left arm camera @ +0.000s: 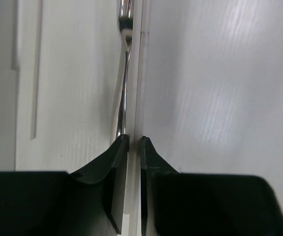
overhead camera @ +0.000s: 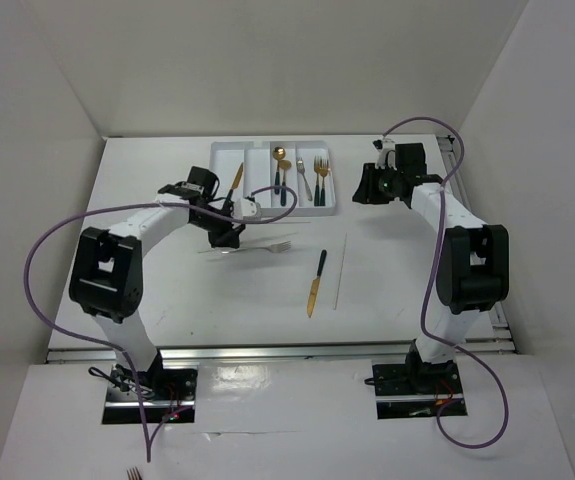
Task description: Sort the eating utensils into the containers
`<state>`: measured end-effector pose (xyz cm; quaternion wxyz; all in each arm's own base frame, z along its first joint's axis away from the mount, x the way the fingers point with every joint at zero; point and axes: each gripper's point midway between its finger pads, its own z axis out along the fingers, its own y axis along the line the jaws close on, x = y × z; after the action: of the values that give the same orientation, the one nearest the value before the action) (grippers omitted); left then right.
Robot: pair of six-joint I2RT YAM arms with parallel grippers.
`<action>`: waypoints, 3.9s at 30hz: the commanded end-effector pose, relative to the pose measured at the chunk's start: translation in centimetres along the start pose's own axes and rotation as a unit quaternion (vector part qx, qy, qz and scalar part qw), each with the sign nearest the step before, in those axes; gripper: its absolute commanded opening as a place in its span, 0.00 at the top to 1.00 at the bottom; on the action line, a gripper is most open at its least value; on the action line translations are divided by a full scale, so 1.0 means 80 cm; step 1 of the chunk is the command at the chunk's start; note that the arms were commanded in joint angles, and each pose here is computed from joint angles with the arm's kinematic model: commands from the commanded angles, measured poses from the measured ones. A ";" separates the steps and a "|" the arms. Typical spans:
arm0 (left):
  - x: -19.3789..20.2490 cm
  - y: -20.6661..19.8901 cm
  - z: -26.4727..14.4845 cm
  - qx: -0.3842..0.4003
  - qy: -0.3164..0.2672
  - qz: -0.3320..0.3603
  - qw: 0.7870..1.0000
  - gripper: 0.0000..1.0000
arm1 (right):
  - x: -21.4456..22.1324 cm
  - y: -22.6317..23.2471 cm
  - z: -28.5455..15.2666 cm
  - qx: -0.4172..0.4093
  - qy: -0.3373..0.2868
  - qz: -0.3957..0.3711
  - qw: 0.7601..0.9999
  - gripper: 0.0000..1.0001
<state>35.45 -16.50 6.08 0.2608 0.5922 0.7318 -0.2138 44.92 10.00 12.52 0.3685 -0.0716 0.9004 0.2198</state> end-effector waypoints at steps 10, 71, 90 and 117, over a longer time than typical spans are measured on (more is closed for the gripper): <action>-0.191 -0.022 -0.106 -0.049 -0.190 -0.084 0.977 1.00 | -0.003 0.034 -0.007 -0.018 -0.008 -0.006 1.000 0.62; -0.104 0.286 0.042 -0.431 -0.179 -0.460 0.755 1.00 | -0.016 -0.006 0.012 0.000 0.011 0.021 1.000 0.62; -0.171 0.195 -0.050 -0.351 -0.217 -0.386 0.825 0.42 | -0.026 -0.001 0.008 -0.006 -0.002 0.019 1.000 0.61; -0.058 0.010 -0.052 -0.119 -0.044 -0.184 0.975 0.43 | 0.009 0.111 -0.001 -0.104 0.011 -0.139 0.985 0.62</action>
<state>36.90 -16.98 12.55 0.3177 0.3609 0.8555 -0.1922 41.40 18.33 12.68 0.3385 -0.2248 0.8731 0.2694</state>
